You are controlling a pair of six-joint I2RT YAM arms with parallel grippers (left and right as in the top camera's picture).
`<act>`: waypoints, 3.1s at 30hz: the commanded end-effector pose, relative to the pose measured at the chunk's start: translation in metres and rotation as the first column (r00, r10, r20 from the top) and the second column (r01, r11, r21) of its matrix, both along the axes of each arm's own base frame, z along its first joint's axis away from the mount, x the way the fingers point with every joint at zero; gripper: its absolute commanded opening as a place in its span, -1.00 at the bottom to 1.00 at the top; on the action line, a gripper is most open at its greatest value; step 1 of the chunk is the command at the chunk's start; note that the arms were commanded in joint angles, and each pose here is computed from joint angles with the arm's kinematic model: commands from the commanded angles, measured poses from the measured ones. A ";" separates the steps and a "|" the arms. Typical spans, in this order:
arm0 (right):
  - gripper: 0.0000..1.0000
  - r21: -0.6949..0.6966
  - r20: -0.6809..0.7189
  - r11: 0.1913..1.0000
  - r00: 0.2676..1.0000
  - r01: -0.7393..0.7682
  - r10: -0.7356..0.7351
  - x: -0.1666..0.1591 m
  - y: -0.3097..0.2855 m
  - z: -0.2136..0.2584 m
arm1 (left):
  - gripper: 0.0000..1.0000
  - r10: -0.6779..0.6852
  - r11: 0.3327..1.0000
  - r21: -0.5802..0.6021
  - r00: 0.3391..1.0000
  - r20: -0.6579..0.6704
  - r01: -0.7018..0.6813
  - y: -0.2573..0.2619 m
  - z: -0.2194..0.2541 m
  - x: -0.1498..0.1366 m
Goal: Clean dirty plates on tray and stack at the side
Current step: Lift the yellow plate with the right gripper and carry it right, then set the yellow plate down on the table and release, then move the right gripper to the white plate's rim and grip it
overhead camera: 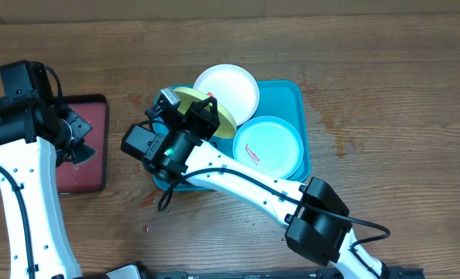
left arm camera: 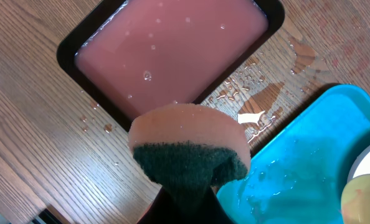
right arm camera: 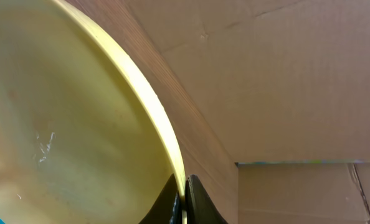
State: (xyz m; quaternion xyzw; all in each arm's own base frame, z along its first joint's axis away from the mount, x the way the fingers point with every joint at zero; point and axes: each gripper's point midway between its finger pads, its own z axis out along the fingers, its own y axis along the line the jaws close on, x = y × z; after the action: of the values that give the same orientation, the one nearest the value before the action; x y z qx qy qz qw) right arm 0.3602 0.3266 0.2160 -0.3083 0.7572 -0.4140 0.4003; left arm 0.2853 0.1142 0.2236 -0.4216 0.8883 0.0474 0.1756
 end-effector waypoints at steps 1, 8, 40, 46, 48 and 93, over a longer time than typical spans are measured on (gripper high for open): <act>-0.93 0.075 0.044 0.997 0.999 0.004 -0.007 0.001 -0.003 0.031 | -0.91 0.005 1.000 -0.011 1.000 0.007 -0.005 -0.001 0.000 0.000; -0.93 0.456 -0.412 0.884 0.905 0.100 0.110 0.000 0.017 -0.049 | -0.91 0.001 1.000 -0.010 1.000 0.006 -0.001 -0.001 -0.001 0.000; -0.93 0.505 -0.861 -0.061 0.497 0.861 -0.112 0.072 -0.391 -0.157 | -0.91 0.001 1.000 -0.008 1.000 0.014 -0.001 0.000 0.000 0.002; -0.53 0.484 -0.873 -0.077 0.475 0.872 -0.112 0.060 -0.394 -0.186 | -0.92 0.001 1.000 -0.007 1.000 0.019 -0.001 0.000 0.000 0.004; -0.46 0.486 -0.873 -0.076 0.479 0.871 -0.090 0.061 -0.387 -0.186 | -0.92 0.001 1.000 -0.007 1.000 0.020 -0.001 0.000 0.000 0.004; 0.31 0.731 -0.648 0.422 0.739 0.537 0.183 0.146 -0.104 -0.166 | -0.91 -0.013 1.000 -0.017 0.999 0.034 0.014 -0.002 0.001 0.008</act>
State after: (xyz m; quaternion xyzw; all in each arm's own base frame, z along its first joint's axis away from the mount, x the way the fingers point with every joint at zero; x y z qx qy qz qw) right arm 0.5007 0.2218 0.0462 -0.0798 0.9745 0.1492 0.1476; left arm 0.2925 0.1118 0.2247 -0.4192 0.8879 0.0331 0.1863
